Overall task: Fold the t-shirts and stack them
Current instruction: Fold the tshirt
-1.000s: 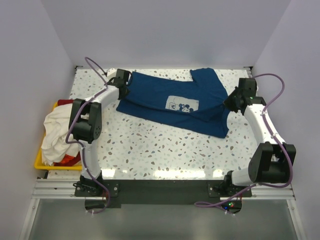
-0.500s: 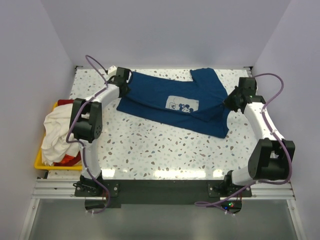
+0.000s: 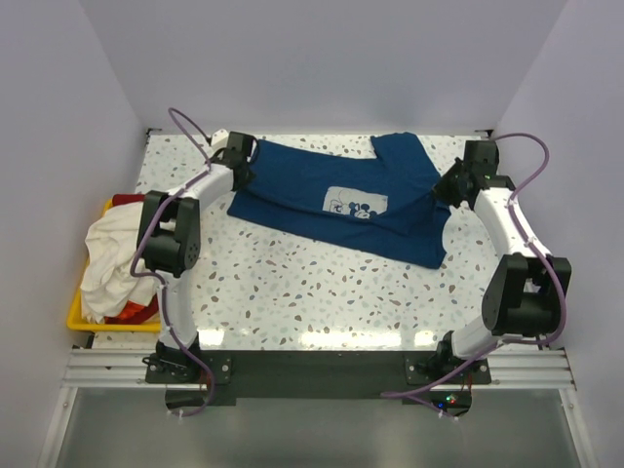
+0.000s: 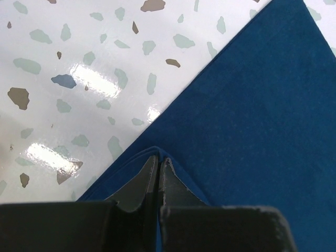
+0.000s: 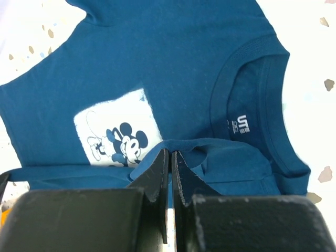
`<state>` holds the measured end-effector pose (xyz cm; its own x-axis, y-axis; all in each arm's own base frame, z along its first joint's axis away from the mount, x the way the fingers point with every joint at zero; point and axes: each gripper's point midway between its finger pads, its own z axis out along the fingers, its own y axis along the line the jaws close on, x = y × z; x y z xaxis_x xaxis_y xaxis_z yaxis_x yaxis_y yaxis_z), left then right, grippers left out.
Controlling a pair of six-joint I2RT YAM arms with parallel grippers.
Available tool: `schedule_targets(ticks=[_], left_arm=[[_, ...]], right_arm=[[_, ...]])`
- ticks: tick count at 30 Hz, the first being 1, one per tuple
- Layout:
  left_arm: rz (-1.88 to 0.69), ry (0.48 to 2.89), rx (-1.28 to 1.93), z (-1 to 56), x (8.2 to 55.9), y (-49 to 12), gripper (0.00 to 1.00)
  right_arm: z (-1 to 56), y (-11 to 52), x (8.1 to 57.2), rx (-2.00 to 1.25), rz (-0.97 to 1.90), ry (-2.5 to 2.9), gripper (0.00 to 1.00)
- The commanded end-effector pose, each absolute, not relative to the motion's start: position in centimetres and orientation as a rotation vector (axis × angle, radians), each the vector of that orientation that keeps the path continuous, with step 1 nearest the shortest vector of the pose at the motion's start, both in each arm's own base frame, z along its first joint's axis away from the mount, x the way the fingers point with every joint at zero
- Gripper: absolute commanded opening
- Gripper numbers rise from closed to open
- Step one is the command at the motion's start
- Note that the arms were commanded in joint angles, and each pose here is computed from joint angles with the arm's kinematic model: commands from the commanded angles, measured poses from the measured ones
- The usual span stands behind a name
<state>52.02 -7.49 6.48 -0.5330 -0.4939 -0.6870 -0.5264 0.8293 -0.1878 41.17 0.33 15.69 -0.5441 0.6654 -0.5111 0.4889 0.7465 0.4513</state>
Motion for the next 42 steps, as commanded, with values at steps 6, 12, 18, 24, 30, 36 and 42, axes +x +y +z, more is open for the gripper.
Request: schedule_targets(ticks=[6,12,18,24,30,36,42], left_arm=[[0.018,2.164,-0.738,8.2,53.9,-7.4,0.03],[0.019,2.164,-0.740,8.2,53.8,-7.4,0.03],[0.016,2.165,-0.741,8.2,53.7,-7.4,0.04],[0.016,2.143,-0.742,9.1,53.9,-7.2,0.04],[0.017,2.136,-0.746,9.4,53.9,-6.8,0.04],[0.027,2.134,-0.758,9.5,53.7,-6.2,0.04],[0.021,2.130,-0.760,9.7,53.7,-5.9,0.03]], right_arm=[[18.6,0.3,43.6,0.829,0.382,2.177,0.00],[18.5,0.7,44.0,0.818,0.406,2.182,0.00],[17.7,0.7,44.1,0.819,0.401,2.200,0.00],[16.5,0.6,44.0,0.829,0.389,2.228,0.00],[16.1,0.1,43.8,0.843,0.352,2.230,0.00],[15.8,-0.1,43.5,0.850,0.338,2.234,0.00],[15.5,-0.4,43.3,0.859,0.325,2.238,0.00]])
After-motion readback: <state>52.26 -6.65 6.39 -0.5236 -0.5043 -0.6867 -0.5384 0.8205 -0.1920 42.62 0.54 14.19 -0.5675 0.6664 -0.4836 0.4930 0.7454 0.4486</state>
